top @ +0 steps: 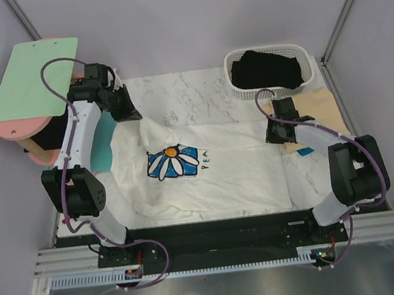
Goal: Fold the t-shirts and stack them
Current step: Fold the flattened tshirt in 1/3 of the way
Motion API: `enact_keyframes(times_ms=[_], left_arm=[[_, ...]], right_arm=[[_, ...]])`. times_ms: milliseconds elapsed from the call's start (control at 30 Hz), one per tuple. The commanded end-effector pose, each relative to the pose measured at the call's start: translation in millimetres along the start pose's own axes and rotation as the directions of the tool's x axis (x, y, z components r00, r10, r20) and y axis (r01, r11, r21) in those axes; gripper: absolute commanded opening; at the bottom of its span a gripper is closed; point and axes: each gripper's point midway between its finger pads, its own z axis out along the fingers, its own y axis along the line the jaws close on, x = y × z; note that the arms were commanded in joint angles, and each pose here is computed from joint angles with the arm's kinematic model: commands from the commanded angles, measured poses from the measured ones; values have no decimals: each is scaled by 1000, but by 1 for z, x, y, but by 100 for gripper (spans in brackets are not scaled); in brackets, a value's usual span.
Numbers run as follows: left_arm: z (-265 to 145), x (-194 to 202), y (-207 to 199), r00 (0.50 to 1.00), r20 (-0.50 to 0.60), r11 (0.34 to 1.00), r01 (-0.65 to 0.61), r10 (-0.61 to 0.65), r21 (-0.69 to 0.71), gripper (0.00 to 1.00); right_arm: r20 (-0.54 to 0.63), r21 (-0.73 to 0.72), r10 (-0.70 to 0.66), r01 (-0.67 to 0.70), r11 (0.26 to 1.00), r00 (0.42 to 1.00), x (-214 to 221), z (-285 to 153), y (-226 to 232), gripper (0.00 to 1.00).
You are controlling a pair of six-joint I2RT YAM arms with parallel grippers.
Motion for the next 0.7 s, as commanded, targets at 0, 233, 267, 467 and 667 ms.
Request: enact_keyframes(times_ms=[0, 233, 267, 467, 667], left_arm=[[-6, 18, 18, 999, -34, 998, -20, 18, -67, 2], [-10, 38, 51, 996, -88, 973, -33, 13, -228, 19], [-10, 38, 53, 996, -90, 970, -35, 14, -239, 44], [-17, 26, 49, 998, -48, 968, -39, 28, -246, 100], [-30, 12, 36, 997, 14, 969, -72, 78, -235, 100]], right_arm=[[-39, 39, -26, 28, 999, 999, 14, 7, -11, 3], [45, 33, -59, 58, 998, 997, -3, -15, -5, 83], [73, 18, -71, 70, 997, 995, -8, -19, 2, 93], [187, -96, -170, 191, 977, 967, -24, -44, 65, 98], [160, -222, -226, 258, 940, 961, -3, -28, 125, 98]])
